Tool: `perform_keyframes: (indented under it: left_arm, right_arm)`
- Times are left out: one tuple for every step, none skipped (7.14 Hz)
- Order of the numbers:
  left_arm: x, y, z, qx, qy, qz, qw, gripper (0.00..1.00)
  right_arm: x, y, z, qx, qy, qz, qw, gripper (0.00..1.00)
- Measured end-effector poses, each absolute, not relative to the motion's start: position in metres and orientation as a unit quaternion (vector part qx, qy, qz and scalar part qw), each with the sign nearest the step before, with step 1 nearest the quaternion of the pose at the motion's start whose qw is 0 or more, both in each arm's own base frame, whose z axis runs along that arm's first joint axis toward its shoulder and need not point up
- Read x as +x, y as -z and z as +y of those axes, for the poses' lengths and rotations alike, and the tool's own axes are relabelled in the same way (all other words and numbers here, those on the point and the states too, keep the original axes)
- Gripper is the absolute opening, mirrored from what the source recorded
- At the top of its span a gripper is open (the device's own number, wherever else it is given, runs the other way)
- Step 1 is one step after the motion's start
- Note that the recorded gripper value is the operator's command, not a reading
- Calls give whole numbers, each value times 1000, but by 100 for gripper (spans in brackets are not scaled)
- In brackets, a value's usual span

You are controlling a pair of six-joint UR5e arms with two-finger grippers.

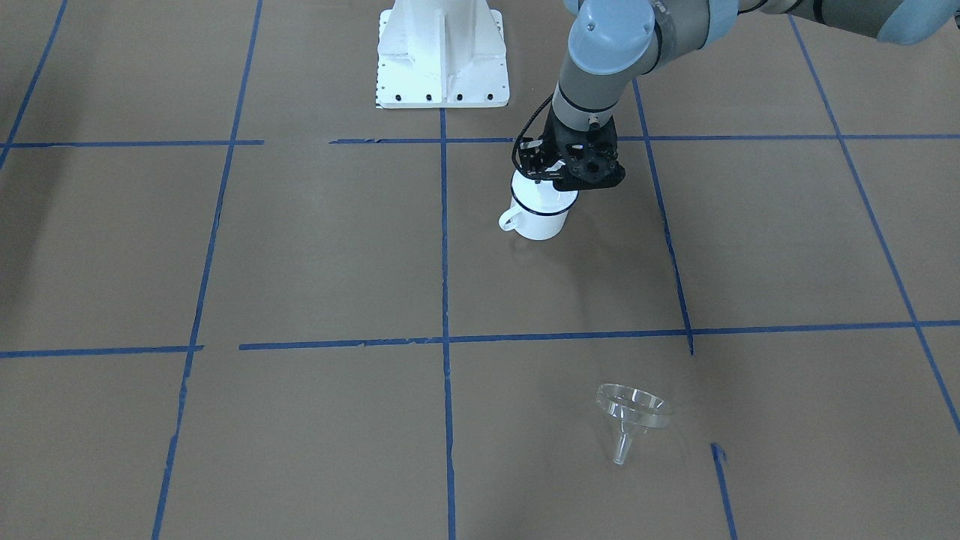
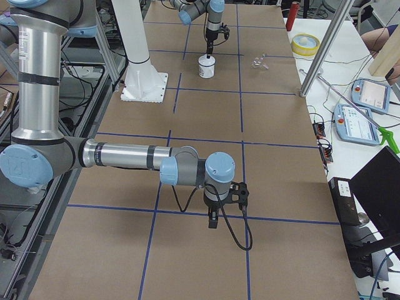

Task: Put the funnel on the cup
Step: 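Lift the white lid off the mug and carry it beside the mug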

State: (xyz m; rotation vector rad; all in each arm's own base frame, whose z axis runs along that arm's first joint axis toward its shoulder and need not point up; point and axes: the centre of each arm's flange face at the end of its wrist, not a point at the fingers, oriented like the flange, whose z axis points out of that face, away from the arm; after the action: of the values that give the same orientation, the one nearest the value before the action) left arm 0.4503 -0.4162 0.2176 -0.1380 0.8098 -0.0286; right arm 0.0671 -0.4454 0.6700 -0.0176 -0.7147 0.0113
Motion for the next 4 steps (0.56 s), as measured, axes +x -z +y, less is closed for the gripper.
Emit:
perform_keyframes:
  left_arm:
    - [450,-216,-415,-68,14,395,916,61]
    - [450,-215,-414,-67,14,397,915,51]
    - [450,-214,-414,-67,14,397,915,44]
    - [450,-214,-414,-67,14,397,915,38]
  right_arm:
    - [67,-670,-445,-9,-6,-350,937,100]
    - [67,-670,-445,-9,-6,-350,937,100]
    - [67,-670,-445,-9,-6,-350,937,100]
    - [67,-670,-445,-9,-6,-350,937,100]
